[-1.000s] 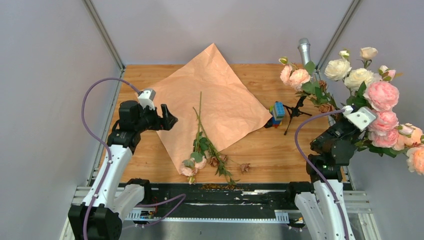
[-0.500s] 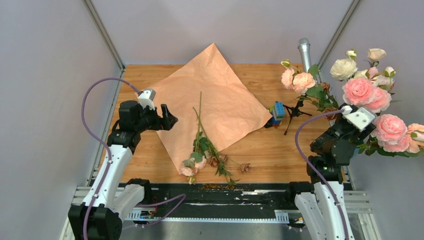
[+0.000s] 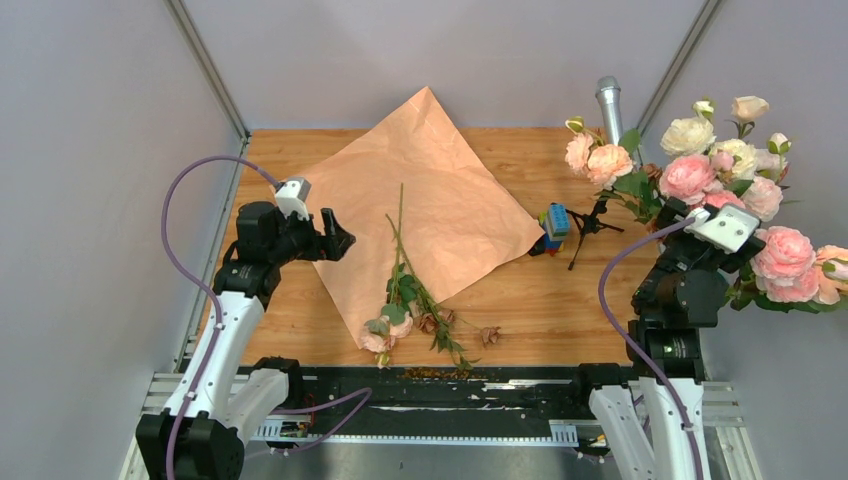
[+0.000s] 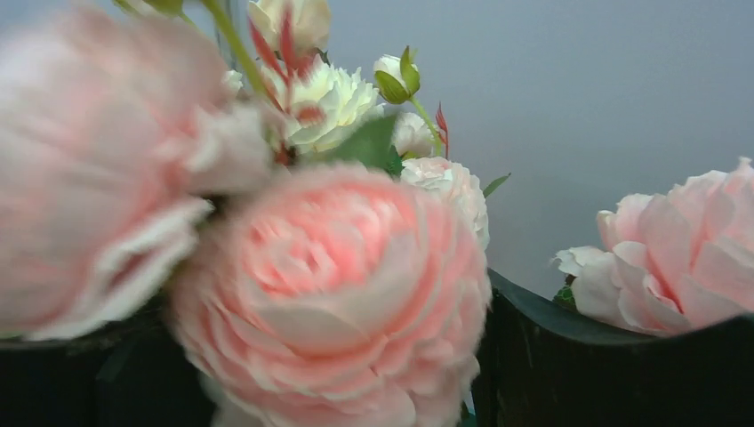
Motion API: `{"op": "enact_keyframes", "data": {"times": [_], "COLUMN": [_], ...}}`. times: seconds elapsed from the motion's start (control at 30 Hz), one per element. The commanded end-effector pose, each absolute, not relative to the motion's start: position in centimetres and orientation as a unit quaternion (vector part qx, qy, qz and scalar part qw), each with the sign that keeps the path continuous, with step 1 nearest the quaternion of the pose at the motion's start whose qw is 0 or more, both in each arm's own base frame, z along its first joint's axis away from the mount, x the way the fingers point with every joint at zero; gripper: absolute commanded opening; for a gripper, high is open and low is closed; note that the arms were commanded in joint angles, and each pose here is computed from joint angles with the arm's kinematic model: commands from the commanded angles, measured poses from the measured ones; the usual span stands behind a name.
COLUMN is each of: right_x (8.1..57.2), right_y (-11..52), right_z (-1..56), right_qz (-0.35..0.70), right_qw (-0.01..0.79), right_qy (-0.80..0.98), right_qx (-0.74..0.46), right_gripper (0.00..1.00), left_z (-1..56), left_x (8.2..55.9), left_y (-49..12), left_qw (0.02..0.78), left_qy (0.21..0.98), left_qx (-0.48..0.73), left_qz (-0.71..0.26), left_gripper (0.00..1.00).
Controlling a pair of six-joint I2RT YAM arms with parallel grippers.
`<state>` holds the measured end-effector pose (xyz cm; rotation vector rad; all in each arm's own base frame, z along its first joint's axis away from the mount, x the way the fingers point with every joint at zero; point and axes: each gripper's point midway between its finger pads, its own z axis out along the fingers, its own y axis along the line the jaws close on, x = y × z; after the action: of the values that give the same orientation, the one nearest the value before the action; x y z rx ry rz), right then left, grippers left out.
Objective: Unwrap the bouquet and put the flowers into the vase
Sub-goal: Insert the fake flower into the vase.
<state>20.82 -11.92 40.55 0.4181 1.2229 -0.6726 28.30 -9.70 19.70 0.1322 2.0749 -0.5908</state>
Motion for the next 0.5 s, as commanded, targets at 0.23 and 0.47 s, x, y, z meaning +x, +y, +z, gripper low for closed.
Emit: {"op": "enact_keyframes", "data": {"times": [0.23, 0.47], "right_x": [20.5, 19.1], "right_y": [-9.1, -7.8], "right_z": [41.1, 45.2], "right_qz": [-0.239, -0.229], "right_qw": [0.755, 0.781], "right_qy": [0.599, 0.576], "right_qx": [0.121, 0.075], "right_gripper": [0.81, 0.83], "left_z": [21.0, 21.0], "left_x": [28.6, 28.6], "left_y": [-9.9, -9.8], "left_qw": [0.494, 0.495], "left_qy": [0.830, 0.830], "left_qx": [0.068, 0.068], "left_qz": [-0.249, -0.247], "left_gripper": [1.00, 1.00]}}
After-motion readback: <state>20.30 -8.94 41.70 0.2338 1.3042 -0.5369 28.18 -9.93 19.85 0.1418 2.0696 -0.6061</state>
